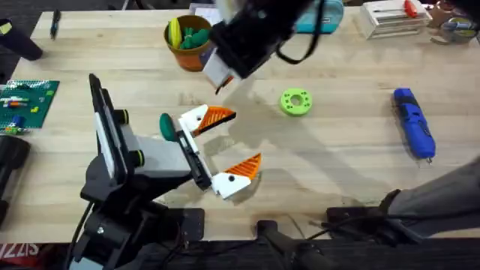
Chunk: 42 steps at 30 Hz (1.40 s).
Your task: Pick up the gripper from the table and insert it into the empty holder that is missing its gripper. Then pick up a screw, insert it into the mounting hole, and use the screwdriver to tighten it. Finally, clean up the table by picking up the vegetable and placing it into the bucket.
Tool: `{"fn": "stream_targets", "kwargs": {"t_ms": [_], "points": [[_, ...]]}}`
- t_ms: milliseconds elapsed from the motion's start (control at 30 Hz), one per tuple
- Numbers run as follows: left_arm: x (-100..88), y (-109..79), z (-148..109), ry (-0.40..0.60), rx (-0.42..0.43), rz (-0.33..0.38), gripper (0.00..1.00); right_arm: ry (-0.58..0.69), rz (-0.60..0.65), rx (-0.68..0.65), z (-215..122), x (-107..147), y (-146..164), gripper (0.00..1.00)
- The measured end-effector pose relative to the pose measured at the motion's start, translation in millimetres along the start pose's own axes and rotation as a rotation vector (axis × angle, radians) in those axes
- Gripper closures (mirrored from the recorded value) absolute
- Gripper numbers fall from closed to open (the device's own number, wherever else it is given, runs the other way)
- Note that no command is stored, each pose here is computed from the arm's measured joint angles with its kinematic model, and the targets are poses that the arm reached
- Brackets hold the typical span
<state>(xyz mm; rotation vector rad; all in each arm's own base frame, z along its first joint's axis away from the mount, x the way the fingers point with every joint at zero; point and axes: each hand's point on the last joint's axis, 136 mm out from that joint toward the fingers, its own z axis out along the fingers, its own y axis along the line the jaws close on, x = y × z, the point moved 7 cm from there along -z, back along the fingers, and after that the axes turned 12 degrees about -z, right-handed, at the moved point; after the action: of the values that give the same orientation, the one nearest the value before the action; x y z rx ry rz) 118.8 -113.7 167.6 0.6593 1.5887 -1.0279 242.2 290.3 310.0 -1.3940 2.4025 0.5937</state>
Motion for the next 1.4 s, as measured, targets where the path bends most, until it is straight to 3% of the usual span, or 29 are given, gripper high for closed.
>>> {"fn": "stream_targets", "kwargs": {"t_ms": [433,1400], "points": [[0.0,0.0,0,0.000,0.000,0.000,0.011,0.083,-0.197,-0.029,21,-4,34,0.994],[0.0,0.0,0,0.000,0.000,0.000,0.011,0.065,-0.292,-0.021,25,-9,46,0.994]]}}
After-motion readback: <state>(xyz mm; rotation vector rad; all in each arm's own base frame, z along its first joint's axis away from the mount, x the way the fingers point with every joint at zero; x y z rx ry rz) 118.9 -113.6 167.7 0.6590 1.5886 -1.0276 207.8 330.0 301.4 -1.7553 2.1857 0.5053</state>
